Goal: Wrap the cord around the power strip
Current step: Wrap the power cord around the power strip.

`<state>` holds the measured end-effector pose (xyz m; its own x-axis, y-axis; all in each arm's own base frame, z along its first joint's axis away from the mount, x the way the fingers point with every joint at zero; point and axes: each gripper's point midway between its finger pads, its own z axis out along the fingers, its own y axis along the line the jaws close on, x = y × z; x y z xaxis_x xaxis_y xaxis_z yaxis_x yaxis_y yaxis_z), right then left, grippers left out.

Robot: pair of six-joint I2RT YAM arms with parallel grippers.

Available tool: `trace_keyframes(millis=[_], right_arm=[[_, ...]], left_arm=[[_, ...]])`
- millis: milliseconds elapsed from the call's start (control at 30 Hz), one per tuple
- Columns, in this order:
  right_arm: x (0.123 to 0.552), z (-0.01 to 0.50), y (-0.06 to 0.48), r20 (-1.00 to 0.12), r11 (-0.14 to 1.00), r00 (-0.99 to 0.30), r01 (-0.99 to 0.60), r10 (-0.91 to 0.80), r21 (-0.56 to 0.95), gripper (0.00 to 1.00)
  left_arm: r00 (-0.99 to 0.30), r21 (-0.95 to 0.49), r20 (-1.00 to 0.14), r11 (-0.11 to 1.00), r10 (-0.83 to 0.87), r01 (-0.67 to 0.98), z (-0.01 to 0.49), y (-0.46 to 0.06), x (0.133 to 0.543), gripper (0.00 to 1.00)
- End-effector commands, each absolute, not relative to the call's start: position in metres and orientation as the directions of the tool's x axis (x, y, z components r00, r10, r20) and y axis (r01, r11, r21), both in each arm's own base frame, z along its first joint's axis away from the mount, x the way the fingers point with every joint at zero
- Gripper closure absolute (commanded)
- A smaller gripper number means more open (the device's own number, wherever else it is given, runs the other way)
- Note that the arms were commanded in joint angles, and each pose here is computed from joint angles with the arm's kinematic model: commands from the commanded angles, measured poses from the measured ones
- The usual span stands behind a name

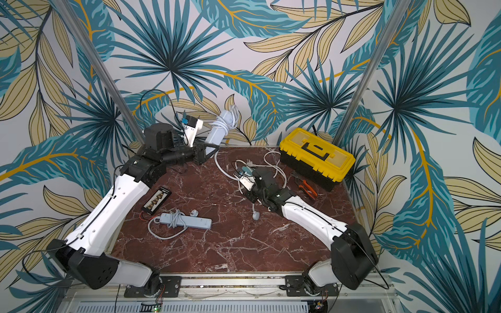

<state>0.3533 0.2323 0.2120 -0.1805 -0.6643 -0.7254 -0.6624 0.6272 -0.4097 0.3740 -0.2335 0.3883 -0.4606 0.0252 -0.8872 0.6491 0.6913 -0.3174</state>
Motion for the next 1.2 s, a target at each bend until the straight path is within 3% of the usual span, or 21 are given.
trace_keyframes(millis=[0,200,267,367,500,700,800,933,1033,1167], right_arm=[[0.325,0.239,0.196,-0.544,0.474,-0.106,-0.643,-0.833,-0.601,1.0],[0.305,0.328,0.202,-0.511,0.351,0.114,-0.599,-0.852,-0.719,1.0],[0.312,0.351,0.204,-0.489,0.333,0.144,-0.568,-0.86,-0.752,1.0],[0.325,0.371,0.213,-0.48,0.31,0.171,-0.573,-0.861,-0.759,1.0],[0.35,0.371,0.221,-0.537,0.3,0.164,-0.68,-0.827,-0.669,1.0],[0.387,0.336,0.232,-0.784,0.327,0.008,-0.906,-0.62,-0.268,0.98],[0.396,0.318,0.245,-0.867,0.354,-0.094,-0.93,-0.489,-0.099,0.93],[0.41,0.32,0.255,-0.967,0.424,-0.108,-0.906,-0.231,0.0,0.74],[0.416,0.309,0.252,-0.98,0.488,-0.156,-0.869,-0.121,0.079,0.6],[0.423,0.285,0.24,-0.979,0.585,-0.205,-0.793,0.01,0.171,0.53]], left_arm=[[-0.39,-0.077,-0.889,0.762,0.24,0.644,0.353,-0.213,0.39,1.0],[-0.343,-0.004,-0.835,0.618,0.43,0.786,0.303,-0.231,0.358,1.0],[-0.291,0.011,-0.82,0.521,0.493,0.853,0.289,-0.247,0.333,1.0],[-0.152,0.023,-0.809,0.288,0.569,0.957,0.273,-0.275,0.278,1.0],[-0.13,-0.088,-0.863,0.109,0.488,0.99,0.286,-0.293,0.231,1.0],[-0.14,-0.191,-0.935,-0.131,0.326,0.973,0.348,-0.305,0.178,1.0],[-0.105,-0.149,-0.959,-0.15,0.265,0.977,0.379,-0.304,0.172,1.0],[-0.069,-0.094,-0.977,-0.116,0.203,0.989,0.404,-0.305,0.177,1.0],[-0.058,-0.068,-0.98,-0.045,0.189,0.997,0.412,-0.306,0.19,1.0],[-0.068,-0.064,-0.99,0.039,0.125,0.997,0.426,-0.309,0.206,1.0]])
